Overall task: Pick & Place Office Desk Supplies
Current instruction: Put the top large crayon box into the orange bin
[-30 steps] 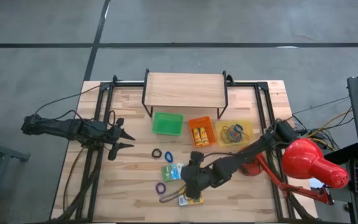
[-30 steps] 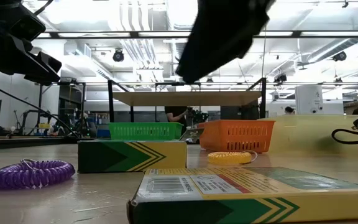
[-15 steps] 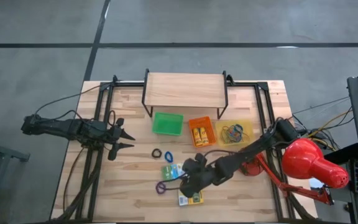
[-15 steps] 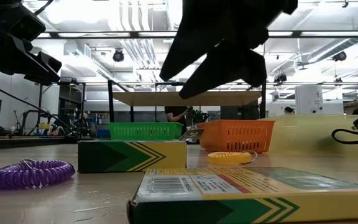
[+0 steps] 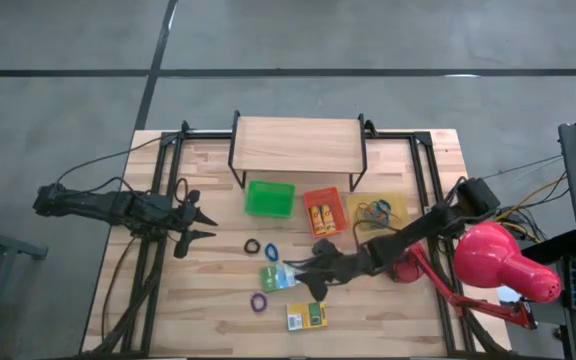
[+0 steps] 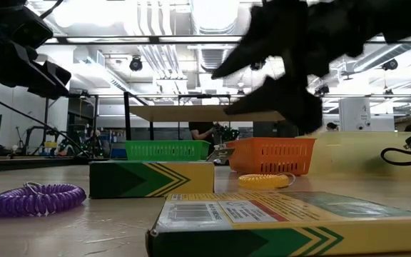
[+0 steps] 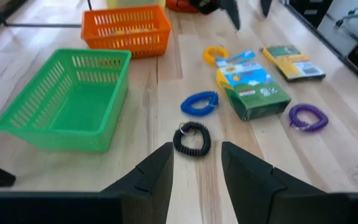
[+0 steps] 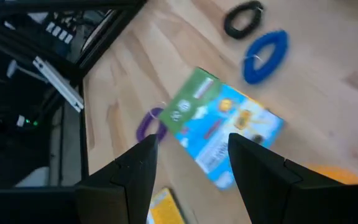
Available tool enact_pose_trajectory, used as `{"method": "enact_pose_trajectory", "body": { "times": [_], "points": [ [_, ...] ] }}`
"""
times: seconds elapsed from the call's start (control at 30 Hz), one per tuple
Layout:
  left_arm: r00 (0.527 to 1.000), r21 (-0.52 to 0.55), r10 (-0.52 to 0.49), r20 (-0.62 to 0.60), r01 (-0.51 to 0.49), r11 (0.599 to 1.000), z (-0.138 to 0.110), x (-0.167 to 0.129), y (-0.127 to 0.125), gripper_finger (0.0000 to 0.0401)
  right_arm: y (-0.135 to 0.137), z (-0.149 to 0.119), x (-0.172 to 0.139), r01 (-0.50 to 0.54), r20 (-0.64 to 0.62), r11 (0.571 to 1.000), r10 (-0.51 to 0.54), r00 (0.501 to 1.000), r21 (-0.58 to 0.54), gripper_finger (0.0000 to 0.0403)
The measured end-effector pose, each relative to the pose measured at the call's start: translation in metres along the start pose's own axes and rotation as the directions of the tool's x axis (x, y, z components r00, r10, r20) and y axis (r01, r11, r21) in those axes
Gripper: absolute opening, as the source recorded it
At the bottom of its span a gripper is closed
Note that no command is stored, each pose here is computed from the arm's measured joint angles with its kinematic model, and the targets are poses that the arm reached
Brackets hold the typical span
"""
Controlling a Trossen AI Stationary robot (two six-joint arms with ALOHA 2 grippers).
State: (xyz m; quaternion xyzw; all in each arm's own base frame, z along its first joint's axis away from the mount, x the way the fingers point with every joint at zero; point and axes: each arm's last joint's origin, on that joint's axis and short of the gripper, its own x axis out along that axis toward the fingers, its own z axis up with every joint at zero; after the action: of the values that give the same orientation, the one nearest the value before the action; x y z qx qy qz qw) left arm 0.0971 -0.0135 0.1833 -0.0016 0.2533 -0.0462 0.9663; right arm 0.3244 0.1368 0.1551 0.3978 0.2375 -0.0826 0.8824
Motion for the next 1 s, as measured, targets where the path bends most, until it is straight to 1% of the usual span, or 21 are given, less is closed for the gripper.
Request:
{"method": "enact_pose_trajectory", "body": {
  "times": [0.1,0.17,0.37,0.57,0.83,1.0],
  "points": [
    [1.0,0.0,0.001,-0.012,-0.001,1.0,-0.001,0.0,0.0,0.0142,-0.015,-0.003,0.002,-0.018,-0.012,0.997,0.019,1.0,0.071,0.0194],
    [1.0,0.001,0.001,-0.015,-0.001,1.0,-0.001,0.001,0.0,0.0142,-0.022,-0.004,0.003,-0.008,-0.016,0.995,0.01,1.0,0.101,0.0194],
    [0.999,0.002,0.003,-0.041,-0.002,1.0,-0.002,0.002,0.0,0.0142,-0.022,0.0,0.007,-0.011,-0.013,0.992,0.013,1.0,0.128,0.0194],
    [0.998,0.002,0.004,-0.06,-0.003,1.0,-0.004,0.003,0.0,0.0142,-0.021,0.003,0.009,0.011,-0.028,0.981,-0.006,1.0,0.196,0.0194],
    [0.998,0.003,0.004,-0.07,-0.004,1.0,-0.004,0.004,0.0,0.0142,-0.03,-0.008,0.031,0.075,-0.084,0.963,-0.055,0.995,0.26,0.0194],
    [0.997,0.003,0.005,-0.077,-0.004,1.0,-0.005,0.005,0.0,0.0142,-0.031,-0.001,0.035,0.067,-0.073,0.96,-0.049,0.996,0.272,0.0194]
  ]
}}
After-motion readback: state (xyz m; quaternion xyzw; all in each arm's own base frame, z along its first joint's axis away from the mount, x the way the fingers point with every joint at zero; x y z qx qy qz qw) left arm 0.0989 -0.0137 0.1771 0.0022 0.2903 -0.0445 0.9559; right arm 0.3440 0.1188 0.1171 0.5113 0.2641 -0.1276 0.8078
